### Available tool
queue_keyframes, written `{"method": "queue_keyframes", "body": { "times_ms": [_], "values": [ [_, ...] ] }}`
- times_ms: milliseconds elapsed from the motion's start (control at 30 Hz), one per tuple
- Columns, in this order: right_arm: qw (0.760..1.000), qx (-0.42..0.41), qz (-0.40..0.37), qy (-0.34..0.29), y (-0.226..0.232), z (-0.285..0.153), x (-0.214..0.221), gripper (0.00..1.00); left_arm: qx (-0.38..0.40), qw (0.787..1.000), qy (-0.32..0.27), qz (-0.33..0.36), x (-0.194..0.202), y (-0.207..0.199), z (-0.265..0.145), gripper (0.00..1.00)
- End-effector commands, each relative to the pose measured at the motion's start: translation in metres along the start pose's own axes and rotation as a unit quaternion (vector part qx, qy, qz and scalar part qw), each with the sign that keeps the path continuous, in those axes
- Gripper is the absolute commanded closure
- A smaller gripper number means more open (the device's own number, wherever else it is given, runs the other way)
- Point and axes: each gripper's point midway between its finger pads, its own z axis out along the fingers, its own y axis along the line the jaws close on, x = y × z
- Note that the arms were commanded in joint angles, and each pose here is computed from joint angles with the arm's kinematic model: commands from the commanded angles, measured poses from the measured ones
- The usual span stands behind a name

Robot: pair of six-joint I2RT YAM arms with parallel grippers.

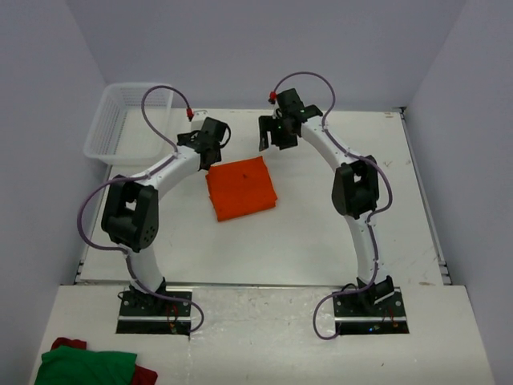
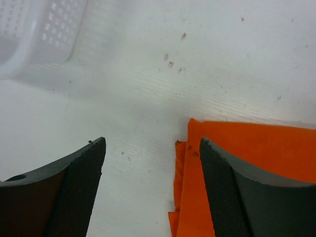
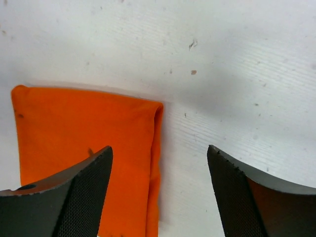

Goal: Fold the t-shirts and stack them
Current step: Fold the long partially folded tshirt into a neat square

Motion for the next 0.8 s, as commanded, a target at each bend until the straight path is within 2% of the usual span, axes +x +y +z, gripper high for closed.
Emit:
{"method": "queue_keyframes", "body": {
  "times_ms": [0,33,67,100,133,167,200,233,267,300,367,433,533,700,767],
  "values": [
    [0.996,0.014,-0.024,-0.086,0.004,-0.078,-0.044,0.22,0.014,0.996,-0.072,-0.045,-0.062,0.01,-0.046,0.23],
    [0.995,0.002,-0.022,-0.098,0.012,-0.095,-0.047,0.25,0.028,0.997,-0.061,-0.04,-0.056,0.005,-0.049,0.29],
    [0.997,-0.018,-0.01,-0.075,0.017,-0.091,-0.031,0.37,0.059,0.997,-0.047,-0.034,-0.048,-0.006,-0.058,0.37],
    [0.997,-0.033,-0.002,-0.067,0.021,-0.092,-0.025,0.58,0.078,0.996,-0.034,-0.026,-0.036,-0.014,-0.06,0.5],
    [0.997,-0.051,0.005,-0.059,0.027,-0.093,-0.02,1.0,0.114,0.993,-0.037,-0.022,-0.033,-0.03,-0.068,0.81],
    [0.996,-0.071,0.018,-0.047,0.034,-0.092,-0.013,1.0,0.176,0.984,-0.023,-0.017,-0.026,-0.048,-0.079,0.97],
    [0.993,-0.111,0.023,-0.018,0.046,-0.088,0.002,1.0,0.202,0.979,-0.004,-0.013,-0.008,-0.054,-0.079,1.0],
    [0.99,-0.135,0.029,-0.01,0.052,-0.085,0.007,1.0,0.247,0.969,-0.017,-0.025,-0.014,-0.067,-0.089,1.0],
    [0.987,-0.152,0.042,0.011,0.056,-0.079,0.018,1.0,0.3,0.954,0.001,-0.021,-0.003,-0.081,-0.099,1.0],
    [0.981,-0.189,0.044,0.027,0.066,-0.08,0.026,1.0,0.315,0.949,0.021,-0.023,0.015,-0.083,-0.099,1.0],
    [0.971,-0.227,0.056,0.045,0.075,-0.073,0.037,1.0,0.37,0.928,0.029,-0.029,0.023,-0.098,-0.11,1.0],
    [0.959,-0.269,0.066,0.066,0.086,-0.071,0.047,1.0,0.382,0.922,0.058,-0.029,0.043,-0.103,-0.107,1.0],
    [0.95,-0.289,0.083,0.08,0.087,-0.057,0.06,1.0,0.372,0.925,0.077,-0.03,0.063,-0.102,-0.097,1.0],
    [0.946,-0.267,0.126,0.131,0.074,-0.028,0.101,1.0,0.349,0.931,0.103,-0.025,0.094,-0.094,-0.081,1.0],
    [0.953,-0.223,0.142,0.146,0.061,-0.013,0.116,1.0,0.33,0.937,0.115,-0.022,0.107,-0.088,-0.073,1.0]
  ]
}}
